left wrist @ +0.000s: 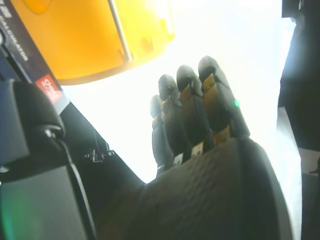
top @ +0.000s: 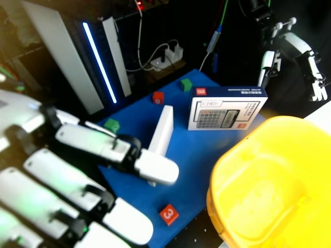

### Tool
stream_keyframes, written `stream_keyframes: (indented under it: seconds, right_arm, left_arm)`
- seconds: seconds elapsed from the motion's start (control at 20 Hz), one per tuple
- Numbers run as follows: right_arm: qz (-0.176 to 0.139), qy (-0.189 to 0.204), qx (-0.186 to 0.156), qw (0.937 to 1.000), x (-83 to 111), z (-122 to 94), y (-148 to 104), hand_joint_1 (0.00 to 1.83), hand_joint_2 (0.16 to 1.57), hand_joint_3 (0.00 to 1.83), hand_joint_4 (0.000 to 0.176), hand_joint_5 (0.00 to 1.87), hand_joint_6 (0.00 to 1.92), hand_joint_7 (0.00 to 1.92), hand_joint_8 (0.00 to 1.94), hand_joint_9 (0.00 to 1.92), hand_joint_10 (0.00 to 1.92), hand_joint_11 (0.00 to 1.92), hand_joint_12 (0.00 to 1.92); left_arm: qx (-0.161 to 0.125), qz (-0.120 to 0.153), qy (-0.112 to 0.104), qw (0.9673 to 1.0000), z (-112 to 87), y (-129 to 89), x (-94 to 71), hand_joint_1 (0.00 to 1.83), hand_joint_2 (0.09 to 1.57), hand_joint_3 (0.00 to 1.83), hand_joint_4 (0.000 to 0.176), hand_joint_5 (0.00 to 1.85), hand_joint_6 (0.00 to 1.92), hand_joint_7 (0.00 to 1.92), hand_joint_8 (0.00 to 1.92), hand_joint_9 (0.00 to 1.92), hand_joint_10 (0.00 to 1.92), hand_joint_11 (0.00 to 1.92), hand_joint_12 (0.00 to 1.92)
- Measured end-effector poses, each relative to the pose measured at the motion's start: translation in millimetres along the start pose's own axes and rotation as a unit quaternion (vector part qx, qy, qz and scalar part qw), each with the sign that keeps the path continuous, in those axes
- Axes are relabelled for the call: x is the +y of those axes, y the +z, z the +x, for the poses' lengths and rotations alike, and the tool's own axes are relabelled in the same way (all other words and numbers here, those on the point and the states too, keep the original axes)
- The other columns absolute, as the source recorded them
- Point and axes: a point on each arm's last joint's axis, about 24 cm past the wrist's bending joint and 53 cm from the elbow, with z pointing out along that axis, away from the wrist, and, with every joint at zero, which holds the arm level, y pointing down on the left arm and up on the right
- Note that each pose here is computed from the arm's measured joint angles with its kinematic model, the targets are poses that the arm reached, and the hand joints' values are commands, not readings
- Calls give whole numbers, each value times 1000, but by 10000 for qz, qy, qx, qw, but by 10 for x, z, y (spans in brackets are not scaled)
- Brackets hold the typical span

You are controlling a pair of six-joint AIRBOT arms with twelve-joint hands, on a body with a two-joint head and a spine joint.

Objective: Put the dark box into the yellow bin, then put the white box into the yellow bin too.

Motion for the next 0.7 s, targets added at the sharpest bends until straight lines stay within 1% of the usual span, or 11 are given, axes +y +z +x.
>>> stream_keyframes:
  seconds: [0.1, 0.15, 0.3, 0.35, 0.4, 0.45, 0.5, 0.55, 0.6, 0.65, 0.7]
  right_arm:
    - [-3, -4, -3, 10000, 1, -1, 1, 57, 1023, 0, 0, 283, 8, 232, 11, 190, 22, 31, 312]
    - [1, -3, 4, 10000, -1, 2, 1, 61, 1034, 2, 0, 277, 4, 229, 8, 187, 18, 23, 311]
    - [-2, -3, 3, 10000, 1, 3, 1, 15, 1091, 20, 0, 286, 4, 241, 7, 204, 15, 37, 322]
    - [-2, -13, 15, 10000, -1, 16, -2, 2, 1110, 23, 0, 292, 6, 247, 8, 208, 14, 35, 323]
    - [13, -20, 44, 10000, -13, 34, -5, 0, 1128, 9, 0, 298, 3, 254, 4, 214, 8, 37, 329]
    - [21, -20, 53, 10000, -17, 37, -6, 0, 1135, 8, 0, 299, 2, 247, 0, 206, 2, 30, 327]
    - [27, -16, 63, 10000, -20, 42, -6, 0, 1142, 9, 0, 301, 2, 246, 0, 205, 1, 25, 327]
    - [24, -14, 56, 10000, -18, 38, -6, 0, 1133, 3, 0, 288, 0, 232, 0, 194, 0, 20, 327]
    - [19, -15, 47, 10000, -16, 35, -6, 0, 1144, 8, 0, 278, 0, 227, 0, 193, 0, 20, 329]
    - [25, 5, 46, 10000, -19, 34, -6, 0, 1145, 8, 0, 271, 0, 225, 0, 191, 0, 19, 330]
    - [32, 9, 48, 10000, -27, 38, -11, 0, 1119, 0, 0, 274, 1, 227, 1, 194, 1, 24, 333]
  left_arm:
    - [-3, 14, -7, 10000, -1, -1, -6, 0, 1097, 1, 12, 164, 6, 147, 4, 62, 4, 8, 5]
    - [-1, 10, -7, 10000, -1, -1, -4, 0, 1108, 6, 8, 169, 8, 151, 5, 62, 3, 6, 5]
    - [12, -6, -1, 10000, 6, -1, 3, 10, 1093, 0, 15, 189, 11, 167, 8, 82, 9, 28, 13]
    - [29, -14, 10, 10000, 14, -1, 7, 37, 1104, 3, 13, 184, 7, 172, 8, 99, 12, 40, 18]
    - [49, -11, 18, 10000, 22, -1, 5, 57, 1102, 1, 0, 166, 1, 160, 2, 95, 8, 37, 17]
    - [81, -2, -26, 10000, 37, -1, 1, 102, 1050, 0, 0, 142, 0, 132, 0, 83, 2, 35, 15]
    - [134, 27, -122, 9998, 51, -2, -11, 81, 1003, 0, 3, 156, 2, 165, 3, 101, 3, 53, 22]
    - [164, 70, -121, 9998, 54, -7, -33, 89, 983, 0, 24, 157, 1, 183, 8, 107, 4, 40, 16]
    - [173, 116, -135, 9997, 44, -20, -65, 71, 983, 0, 61, 144, 0, 195, 10, 103, 1, 33, 14]
    - [161, 220, -117, 9996, 9, -42, -130, 94, 956, 0, 66, 134, 0, 195, 8, 69, 0, 6, 2]
    - [124, 281, -114, 9995, -42, -66, -176, 115, 945, 0, 51, 130, 0, 178, 1, 52, 0, 0, 0]
